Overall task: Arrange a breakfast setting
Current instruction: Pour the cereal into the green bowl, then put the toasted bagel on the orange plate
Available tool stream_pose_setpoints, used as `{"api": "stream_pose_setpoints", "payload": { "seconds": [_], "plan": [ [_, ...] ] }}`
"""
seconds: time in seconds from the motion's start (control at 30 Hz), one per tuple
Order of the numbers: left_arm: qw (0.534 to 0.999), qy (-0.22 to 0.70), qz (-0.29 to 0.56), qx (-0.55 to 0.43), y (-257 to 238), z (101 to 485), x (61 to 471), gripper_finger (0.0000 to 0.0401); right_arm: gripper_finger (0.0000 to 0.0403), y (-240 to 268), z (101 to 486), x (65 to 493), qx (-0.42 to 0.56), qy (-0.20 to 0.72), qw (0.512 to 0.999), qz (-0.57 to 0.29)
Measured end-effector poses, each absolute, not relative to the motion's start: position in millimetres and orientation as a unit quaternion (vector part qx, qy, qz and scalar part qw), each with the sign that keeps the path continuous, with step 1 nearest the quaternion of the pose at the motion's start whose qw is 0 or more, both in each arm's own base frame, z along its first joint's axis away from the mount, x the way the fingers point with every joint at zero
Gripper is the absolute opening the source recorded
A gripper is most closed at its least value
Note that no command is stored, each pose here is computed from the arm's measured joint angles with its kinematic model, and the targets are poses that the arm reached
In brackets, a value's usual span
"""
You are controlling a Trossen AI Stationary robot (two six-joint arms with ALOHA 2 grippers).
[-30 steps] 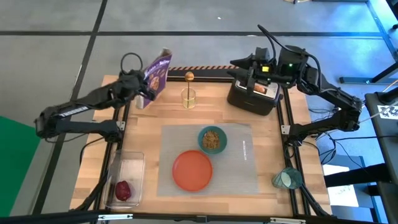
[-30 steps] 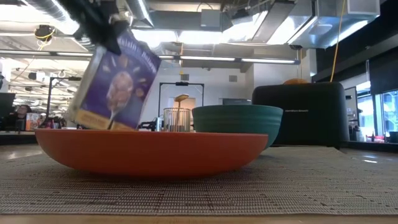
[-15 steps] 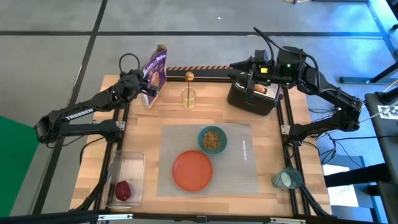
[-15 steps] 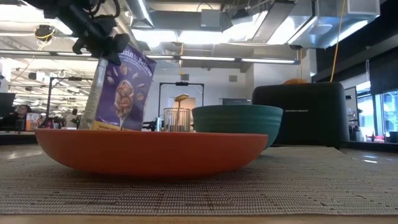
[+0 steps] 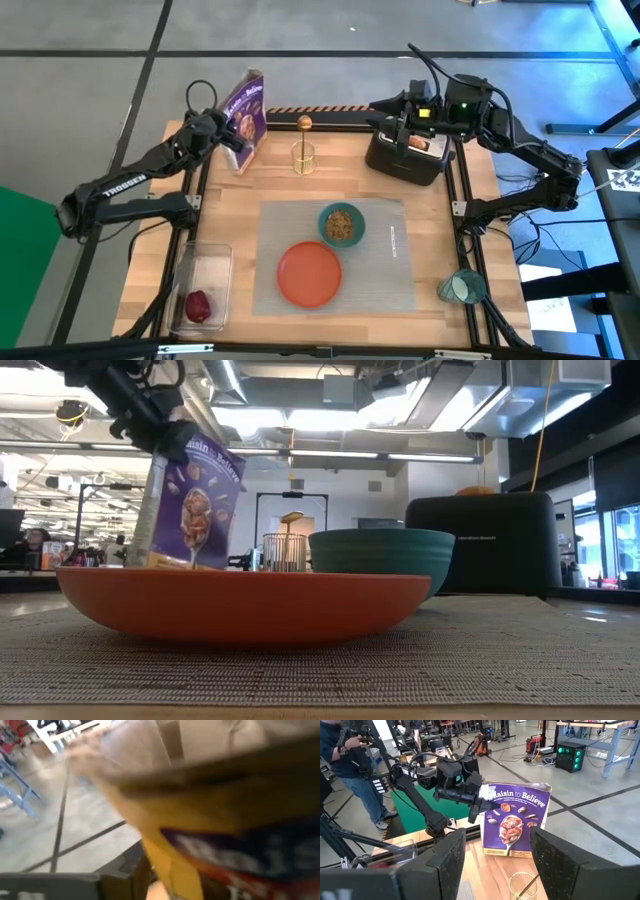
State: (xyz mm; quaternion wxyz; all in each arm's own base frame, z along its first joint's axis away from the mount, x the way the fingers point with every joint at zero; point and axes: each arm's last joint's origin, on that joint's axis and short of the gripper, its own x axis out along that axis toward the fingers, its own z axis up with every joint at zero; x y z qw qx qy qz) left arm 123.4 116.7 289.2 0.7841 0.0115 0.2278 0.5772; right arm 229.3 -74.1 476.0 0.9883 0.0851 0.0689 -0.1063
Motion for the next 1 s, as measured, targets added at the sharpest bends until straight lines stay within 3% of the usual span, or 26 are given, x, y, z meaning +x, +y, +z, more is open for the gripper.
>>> {"api": "stream_pose_setpoints", "payload": {
  "seconds": [0.23, 0.67, 1.0],
  "plan": [
    [0.780, 0.235, 0.577, 0.056, 119.1, 313.5, 117.9, 0.0180, 0.0209, -74.3, 479.7, 229.8, 0.089, 0.049, 0.989, -0.106],
    [0.795, 0.257, 0.544, 0.070, 119.4, 316.7, 116.4, 0.0180, 0.0209, -74.1, 479.8, 229.8, 0.101, 0.047, 0.988, -0.106],
    [0.806, 0.223, 0.541, 0.093, 111.9, 357.6, 109.3, 0.0180, 0.0209, -74.5, 480.7, 230.2, 0.100, 0.042, 0.988, -0.109]
  ]
}}
